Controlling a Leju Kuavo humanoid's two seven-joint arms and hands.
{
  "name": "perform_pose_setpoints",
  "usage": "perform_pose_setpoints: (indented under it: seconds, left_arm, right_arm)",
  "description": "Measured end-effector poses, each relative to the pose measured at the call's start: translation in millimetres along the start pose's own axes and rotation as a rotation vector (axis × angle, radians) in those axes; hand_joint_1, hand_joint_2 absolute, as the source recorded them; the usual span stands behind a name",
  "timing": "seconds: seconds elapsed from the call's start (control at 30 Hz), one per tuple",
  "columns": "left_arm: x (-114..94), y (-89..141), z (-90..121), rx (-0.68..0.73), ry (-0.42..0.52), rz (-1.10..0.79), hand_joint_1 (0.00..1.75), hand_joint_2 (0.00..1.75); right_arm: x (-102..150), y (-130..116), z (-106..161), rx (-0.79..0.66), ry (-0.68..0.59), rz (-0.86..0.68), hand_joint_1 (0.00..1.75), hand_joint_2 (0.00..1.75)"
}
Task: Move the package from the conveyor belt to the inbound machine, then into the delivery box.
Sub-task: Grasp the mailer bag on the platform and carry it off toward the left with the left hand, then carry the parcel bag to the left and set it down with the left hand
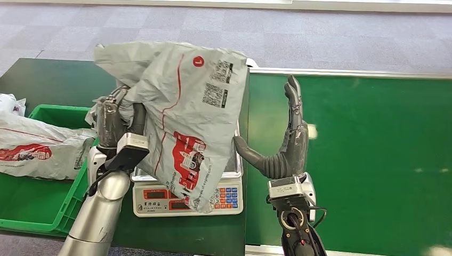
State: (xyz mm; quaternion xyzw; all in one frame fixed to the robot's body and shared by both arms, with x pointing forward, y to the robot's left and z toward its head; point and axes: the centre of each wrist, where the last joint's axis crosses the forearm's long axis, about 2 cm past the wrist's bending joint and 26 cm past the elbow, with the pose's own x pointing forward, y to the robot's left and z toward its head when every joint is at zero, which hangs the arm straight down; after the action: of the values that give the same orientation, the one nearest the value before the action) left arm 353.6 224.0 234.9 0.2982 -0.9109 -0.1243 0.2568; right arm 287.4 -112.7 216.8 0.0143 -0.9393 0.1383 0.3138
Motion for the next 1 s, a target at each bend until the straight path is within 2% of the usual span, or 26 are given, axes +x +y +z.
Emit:
perform_pose_setpoints:
  seconds: [0.17, 0.27, 0.37, 0.5, 0.63, 0.73, 0.83, 0.87, 0.97, 1.0]
  left_arm:
    - [3, 18, -3, 0.192, -0.017, -0.061, 1.75, 1.75]
    - [-7, 39, -9, 0.272, 0.01, -0.18, 1.75, 1.75]
    - [-30, 66, -16, 0.281, 0.056, -0.36, 1.75, 1.75]
    - [-75, 110, -25, 0.228, 0.073, -0.686, 1.75, 1.75]
    - [-109, 147, -23, 0.224, 0.146, -0.815, 1.75, 1.75]
    - [-126, 162, -20, 0.191, 0.242, -0.928, 1.75, 1.75]
    - [-152, 177, -18, 0.149, 0.396, -1.016, 1.73, 1.75]
    - [-161, 182, -15, 0.129, 0.453, -1.025, 1.6, 1.75]
    - [-182, 187, -6, 0.027, 0.621, -1.009, 0.32, 1.75]
    - [-187, 187, -3, -0.015, 0.679, -0.984, 0.02, 1.75]
  right_arm:
    - [0, 0, 0, -0.011, -0.001, 0.0, 0.0, 1.75]
    - [-1, 1, 1, -0.031, -0.009, -0.006, 0.0, 1.75]
    - [-2, 2, 2, -0.039, -0.012, -0.015, 0.0, 1.75]
    - [-3, 5, 3, -0.04, -0.011, -0.03, 0.0, 1.75]
    - [-4, 7, 3, -0.036, -0.008, -0.034, 0.0, 1.75]
    - [-5, 7, 1, -0.035, -0.008, -0.037, 0.0, 1.75]
    - [-6, 6, -3, -0.039, -0.005, -0.034, 0.0, 1.75]
    - [-6, 6, -4, -0.041, -0.003, -0.031, 0.0, 1.75]
    - [-7, 5, -6, -0.047, 0.002, -0.024, 0.0, 1.75]
    - [-8, 5, -6, -0.049, 0.004, -0.02, 0.0, 1.75]
